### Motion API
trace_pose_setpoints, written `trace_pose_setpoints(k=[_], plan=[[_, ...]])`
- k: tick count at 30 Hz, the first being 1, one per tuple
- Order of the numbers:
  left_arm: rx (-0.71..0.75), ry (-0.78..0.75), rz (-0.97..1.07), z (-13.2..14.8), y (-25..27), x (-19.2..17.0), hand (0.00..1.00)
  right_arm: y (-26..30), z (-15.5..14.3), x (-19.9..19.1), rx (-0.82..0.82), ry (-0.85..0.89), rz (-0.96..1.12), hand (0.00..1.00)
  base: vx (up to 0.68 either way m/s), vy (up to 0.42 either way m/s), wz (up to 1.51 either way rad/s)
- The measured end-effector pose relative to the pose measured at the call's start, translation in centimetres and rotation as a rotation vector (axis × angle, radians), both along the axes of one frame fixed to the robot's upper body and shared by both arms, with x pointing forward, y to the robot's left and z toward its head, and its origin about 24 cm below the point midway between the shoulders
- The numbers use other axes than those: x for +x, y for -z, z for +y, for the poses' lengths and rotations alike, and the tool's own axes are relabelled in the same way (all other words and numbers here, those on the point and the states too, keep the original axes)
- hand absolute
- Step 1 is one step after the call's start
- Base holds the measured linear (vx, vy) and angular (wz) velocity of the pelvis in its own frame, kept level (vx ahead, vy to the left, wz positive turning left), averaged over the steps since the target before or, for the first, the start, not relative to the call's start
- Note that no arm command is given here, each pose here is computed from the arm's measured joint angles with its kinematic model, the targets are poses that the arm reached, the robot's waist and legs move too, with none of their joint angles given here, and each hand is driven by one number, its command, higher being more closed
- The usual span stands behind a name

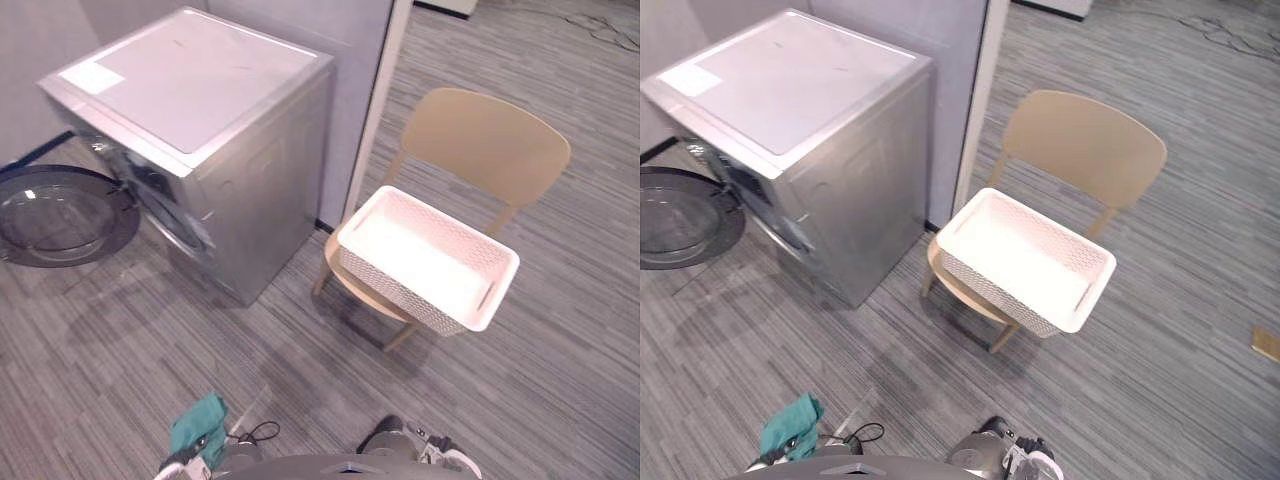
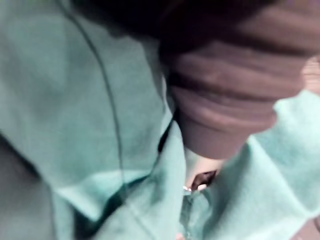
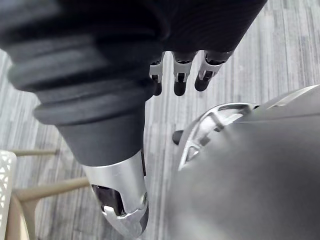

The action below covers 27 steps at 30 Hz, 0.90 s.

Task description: Pick up the laundry basket with both hands and put the clothes into the washing machine.

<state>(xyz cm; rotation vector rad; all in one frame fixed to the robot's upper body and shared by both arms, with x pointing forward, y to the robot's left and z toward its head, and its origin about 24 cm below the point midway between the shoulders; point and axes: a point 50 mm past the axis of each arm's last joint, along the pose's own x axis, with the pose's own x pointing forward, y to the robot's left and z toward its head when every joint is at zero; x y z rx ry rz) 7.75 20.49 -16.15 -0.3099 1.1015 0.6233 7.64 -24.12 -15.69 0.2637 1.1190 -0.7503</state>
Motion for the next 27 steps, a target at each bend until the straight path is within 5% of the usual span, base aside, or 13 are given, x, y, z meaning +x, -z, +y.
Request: trace_pose_setpoints(k=[6, 13, 18, 27], plan=[[0.018, 0.103, 0.009, -0.3, 0.1, 0.0, 1.0, -0.2, -0.5, 0.1, -0.019, -0.01, -0.002, 0.0, -0.02, 0.126, 1.04], [0.101, 0.099, 0.114, 3.2, -0.1, -0.9, 1.0, -0.9, 2.7, 2.0, 0.006, -0.023, -0.147, 0.0, 0.06, 0.021, 0.75], [0.04, 0.096, 0.018, 0.6, -0.2, 2.2, 1.0, -0.1, 2.7, -0.6, 0.03, 0.028, -0.071, 0.0, 0.12, -0.093, 0.8], [-0.055, 0.036, -0.014, -2.5, 0.1, 1.3, 1.0, 0.0, 0.3, -2.3, -0.001, 0.106, -0.007, 0.0, 0.36, -0.174, 0.3]])
